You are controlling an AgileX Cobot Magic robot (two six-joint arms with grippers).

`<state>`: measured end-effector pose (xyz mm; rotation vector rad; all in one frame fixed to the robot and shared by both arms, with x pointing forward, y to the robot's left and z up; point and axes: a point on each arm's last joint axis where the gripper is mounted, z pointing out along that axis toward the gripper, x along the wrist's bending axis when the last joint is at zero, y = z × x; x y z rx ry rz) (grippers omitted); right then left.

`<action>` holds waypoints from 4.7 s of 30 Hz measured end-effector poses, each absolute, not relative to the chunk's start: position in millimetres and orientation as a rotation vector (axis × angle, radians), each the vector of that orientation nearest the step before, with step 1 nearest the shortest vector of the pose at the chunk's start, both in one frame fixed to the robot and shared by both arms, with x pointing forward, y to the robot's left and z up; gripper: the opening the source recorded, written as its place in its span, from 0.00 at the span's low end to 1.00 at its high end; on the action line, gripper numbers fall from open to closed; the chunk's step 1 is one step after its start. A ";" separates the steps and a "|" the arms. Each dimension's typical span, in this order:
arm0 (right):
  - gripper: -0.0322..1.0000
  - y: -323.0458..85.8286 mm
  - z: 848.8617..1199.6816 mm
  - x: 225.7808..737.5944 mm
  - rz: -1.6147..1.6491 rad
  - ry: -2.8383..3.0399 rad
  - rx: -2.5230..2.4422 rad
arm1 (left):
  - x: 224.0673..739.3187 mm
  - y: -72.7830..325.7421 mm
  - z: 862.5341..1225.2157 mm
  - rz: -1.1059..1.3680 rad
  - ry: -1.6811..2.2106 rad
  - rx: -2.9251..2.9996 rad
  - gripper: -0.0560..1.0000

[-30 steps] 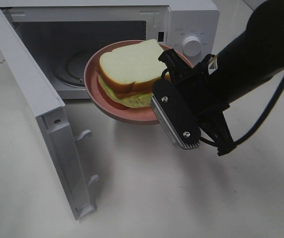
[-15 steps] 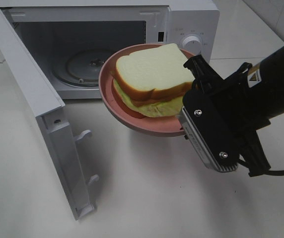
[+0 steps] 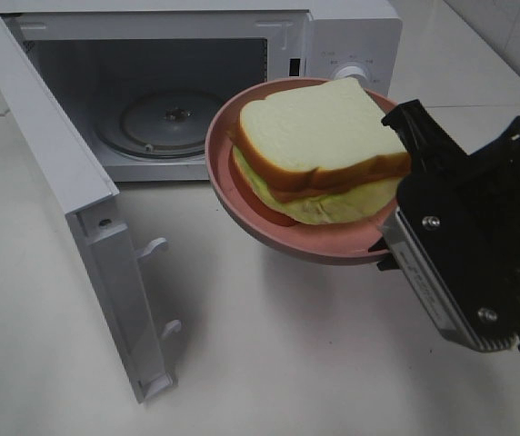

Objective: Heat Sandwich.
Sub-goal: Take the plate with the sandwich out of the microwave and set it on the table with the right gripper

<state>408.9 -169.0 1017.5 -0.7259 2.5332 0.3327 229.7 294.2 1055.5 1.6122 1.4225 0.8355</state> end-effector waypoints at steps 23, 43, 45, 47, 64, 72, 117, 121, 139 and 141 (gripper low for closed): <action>0.08 -211.3 1020.8 358.3 0.315 2.536 -0.568 | 229.7 294.2 1055.5 0.836 1.422 1.612 0.96; 0.08 -239.5 1022.0 357.9 0.145 2.558 0.017 | 229.7 294.2 1055.5 0.836 1.422 1.612 0.96; 0.08 -243.5 1021.9 358.3 0.108 2.556 0.096 | 229.7 294.2 1055.5 0.836 1.422 1.612 0.96; 0.08 -244.8 1021.7 358.1 0.095 2.558 0.120 | 229.7 294.2 1055.5 0.836 1.422 1.612 0.96; 0.08 -265.2 1022.6 357.1 -0.072 2.472 0.577 | 229.7 294.2 1055.5 0.836 1.422 1.612 0.96; 0.08 -269.8 1023.7 357.0 -0.073 2.394 0.778 | 229.7 294.2 1055.5 0.836 1.422 1.612 0.96; 0.08 -210.6 1013.8 441.1 -0.151 2.183 1.424 | 229.7 294.2 1055.5 0.836 1.422 1.612 0.96; 0.08 -206.5 1005.5 446.4 -0.175 2.183 1.442 | 229.7 294.2 1055.5 0.836 1.422 1.612 0.96; 0.08 -192.7 974.6 464.6 -0.167 2.187 1.448 | 229.7 294.2 1055.5 0.836 1.422 1.612 0.96; 0.08 -192.2 973.0 465.6 -0.169 2.188 1.444 | 229.7 294.2 1055.5 0.836 1.422 1.612 0.96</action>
